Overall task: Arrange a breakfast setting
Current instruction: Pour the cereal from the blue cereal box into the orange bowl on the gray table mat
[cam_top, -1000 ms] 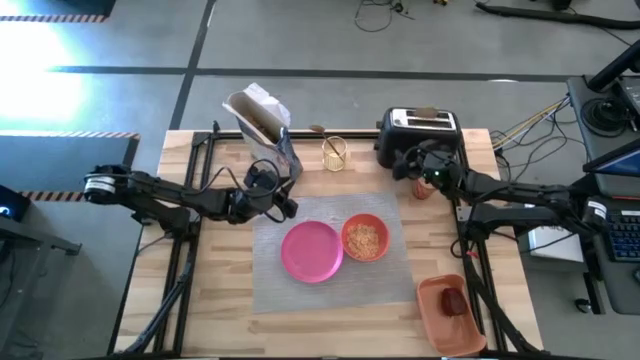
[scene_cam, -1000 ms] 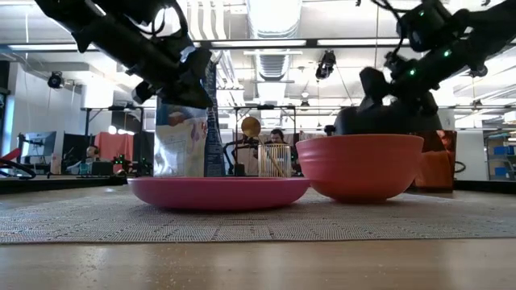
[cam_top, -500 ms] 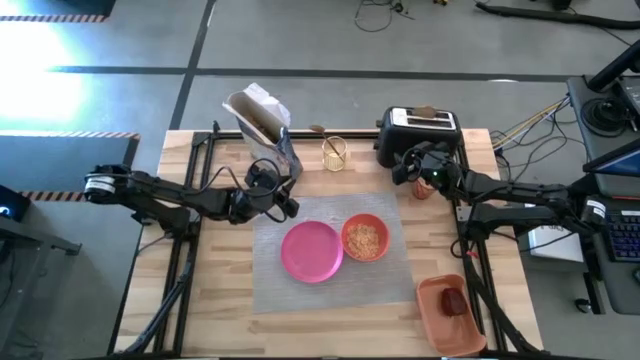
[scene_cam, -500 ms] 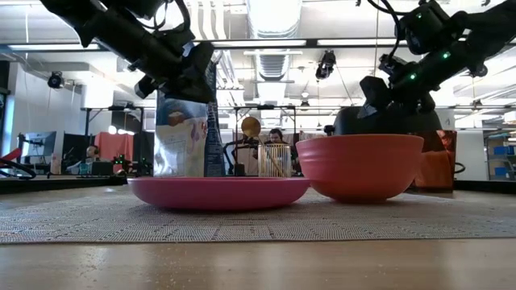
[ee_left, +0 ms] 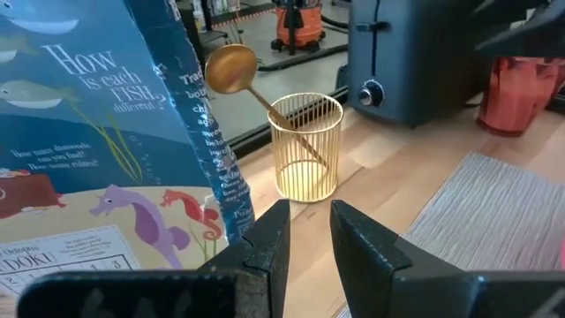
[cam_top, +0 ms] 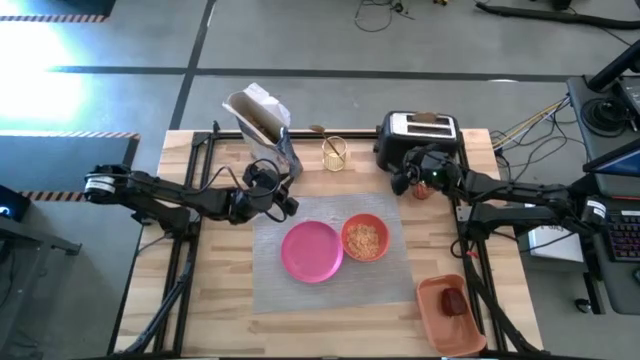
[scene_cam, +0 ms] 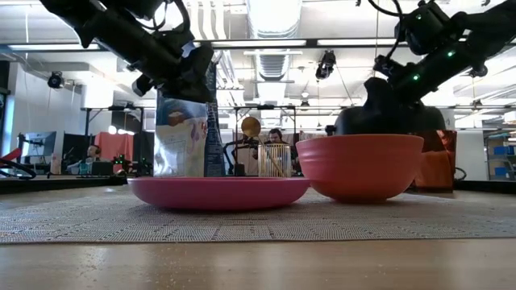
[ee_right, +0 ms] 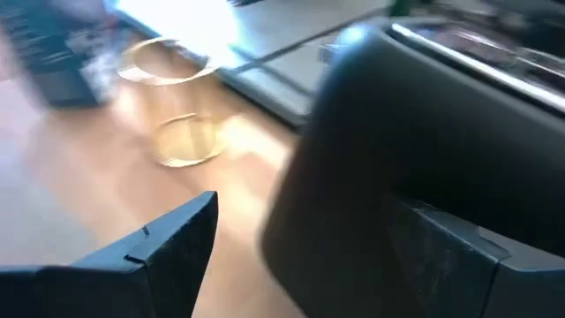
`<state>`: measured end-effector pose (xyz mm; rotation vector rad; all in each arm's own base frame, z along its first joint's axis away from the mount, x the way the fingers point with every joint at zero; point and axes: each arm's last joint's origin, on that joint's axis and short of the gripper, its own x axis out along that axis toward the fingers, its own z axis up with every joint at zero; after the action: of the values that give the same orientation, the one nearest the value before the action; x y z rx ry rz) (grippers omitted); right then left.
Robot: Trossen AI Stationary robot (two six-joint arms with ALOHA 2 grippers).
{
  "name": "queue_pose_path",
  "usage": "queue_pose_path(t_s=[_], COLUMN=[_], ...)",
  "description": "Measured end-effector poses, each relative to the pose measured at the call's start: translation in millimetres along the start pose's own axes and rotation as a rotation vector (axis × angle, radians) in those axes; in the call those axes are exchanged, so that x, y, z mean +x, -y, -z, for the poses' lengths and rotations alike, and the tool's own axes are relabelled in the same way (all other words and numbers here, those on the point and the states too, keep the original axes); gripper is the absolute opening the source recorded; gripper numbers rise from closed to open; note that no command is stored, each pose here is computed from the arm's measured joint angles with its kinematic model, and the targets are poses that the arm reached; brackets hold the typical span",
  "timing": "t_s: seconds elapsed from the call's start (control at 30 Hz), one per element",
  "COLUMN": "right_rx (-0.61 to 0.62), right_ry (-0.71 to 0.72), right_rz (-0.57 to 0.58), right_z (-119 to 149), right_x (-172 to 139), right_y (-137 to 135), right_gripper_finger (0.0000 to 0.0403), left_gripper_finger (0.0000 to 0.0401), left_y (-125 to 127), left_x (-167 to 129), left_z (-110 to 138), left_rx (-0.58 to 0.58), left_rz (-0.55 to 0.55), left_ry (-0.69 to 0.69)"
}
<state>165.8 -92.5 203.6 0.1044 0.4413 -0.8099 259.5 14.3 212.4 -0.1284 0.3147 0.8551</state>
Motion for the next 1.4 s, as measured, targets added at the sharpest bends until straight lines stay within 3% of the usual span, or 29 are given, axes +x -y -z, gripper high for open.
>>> queue_pose_path(t_s=[0.23, 0.4, 1.07, 1.27, 1.4], right_rx=[0.028, 0.049, 0.046, 0.046, 0.046], right_ry=[-0.012, -0.032, -0.038, -0.038, -0.038], right_rz=[-0.308, -0.447, -0.452, -0.452, -0.452], right_z=[-2, -1, -1, -1, -1], right_x=[-2, -4, -3, -3, -3], right_y=[-9, -12, -13, -13, -13], right_gripper_finger=[0.0311, 0.0311, 0.0311, 0.0311, 0.0311], left_gripper_finger=[0.0068, 0.0068, 0.0068, 0.0070, 0.0100], left_y=[1, 1, 7, 14, 26], left_x=[0, 0, 0, 4, 5], left_z=[-4, -4, 3, 16, 19], left_rx=[0.011, 0.014, -0.060, -0.087, -0.074], left_rz=[0.003, 0.002, 0.038, -0.041, -0.074], left_ry=[0.006, 0.004, -0.025, -0.026, -0.008])
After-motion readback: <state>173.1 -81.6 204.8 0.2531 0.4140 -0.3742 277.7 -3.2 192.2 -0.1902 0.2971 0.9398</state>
